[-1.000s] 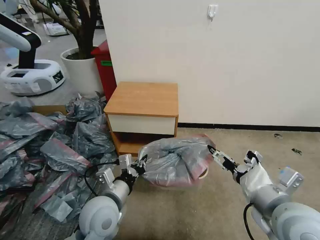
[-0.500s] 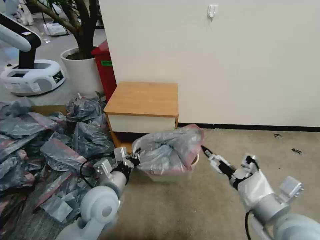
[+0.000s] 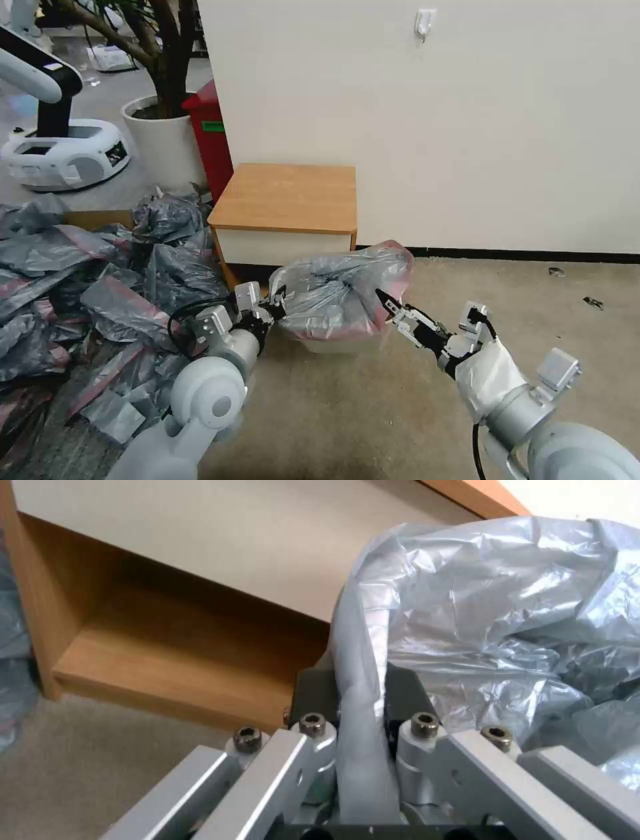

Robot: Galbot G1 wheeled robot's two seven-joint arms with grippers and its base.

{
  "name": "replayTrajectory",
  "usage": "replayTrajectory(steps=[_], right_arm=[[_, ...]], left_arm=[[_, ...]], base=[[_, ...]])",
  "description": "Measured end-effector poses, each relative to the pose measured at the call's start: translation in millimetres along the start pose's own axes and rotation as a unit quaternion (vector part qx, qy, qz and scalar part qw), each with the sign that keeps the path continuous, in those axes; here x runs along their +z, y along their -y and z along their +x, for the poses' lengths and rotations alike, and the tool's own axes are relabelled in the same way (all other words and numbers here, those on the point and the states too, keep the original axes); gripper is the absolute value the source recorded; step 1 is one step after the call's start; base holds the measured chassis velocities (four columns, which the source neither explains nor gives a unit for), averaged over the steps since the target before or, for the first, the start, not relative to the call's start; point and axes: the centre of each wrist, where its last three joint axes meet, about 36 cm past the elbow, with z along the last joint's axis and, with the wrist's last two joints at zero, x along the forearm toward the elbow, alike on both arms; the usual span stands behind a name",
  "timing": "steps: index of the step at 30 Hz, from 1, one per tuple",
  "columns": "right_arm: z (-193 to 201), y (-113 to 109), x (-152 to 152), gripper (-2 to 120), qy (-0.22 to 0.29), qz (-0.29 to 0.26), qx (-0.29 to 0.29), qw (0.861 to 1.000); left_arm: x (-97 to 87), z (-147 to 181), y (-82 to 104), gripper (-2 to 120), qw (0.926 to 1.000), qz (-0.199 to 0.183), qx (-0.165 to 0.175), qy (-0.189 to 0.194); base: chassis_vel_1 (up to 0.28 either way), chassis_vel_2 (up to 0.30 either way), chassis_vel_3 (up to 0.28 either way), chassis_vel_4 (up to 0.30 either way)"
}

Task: Pick up the garbage bag from the table and place it over the trash can.

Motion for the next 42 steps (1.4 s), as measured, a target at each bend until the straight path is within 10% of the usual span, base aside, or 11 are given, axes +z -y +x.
replayTrajectory(steps=[31,42], right_arm=[[-5,-4,-3,92,-0.005,0.013,-0.012,1.0],[-6,-5,-5,61,-0.004,0.017,0.0,1.0]], left_arm=[[5.9,-5,14.1,7,0.9997,-0.003,0.022,-0.01],[2.6,-4,20.9,7,0.9994,0.001,0.035,-0.007]], base=[[0.0,0.0,0.0,0.0],[0.0,0.0,0.0,0.0]])
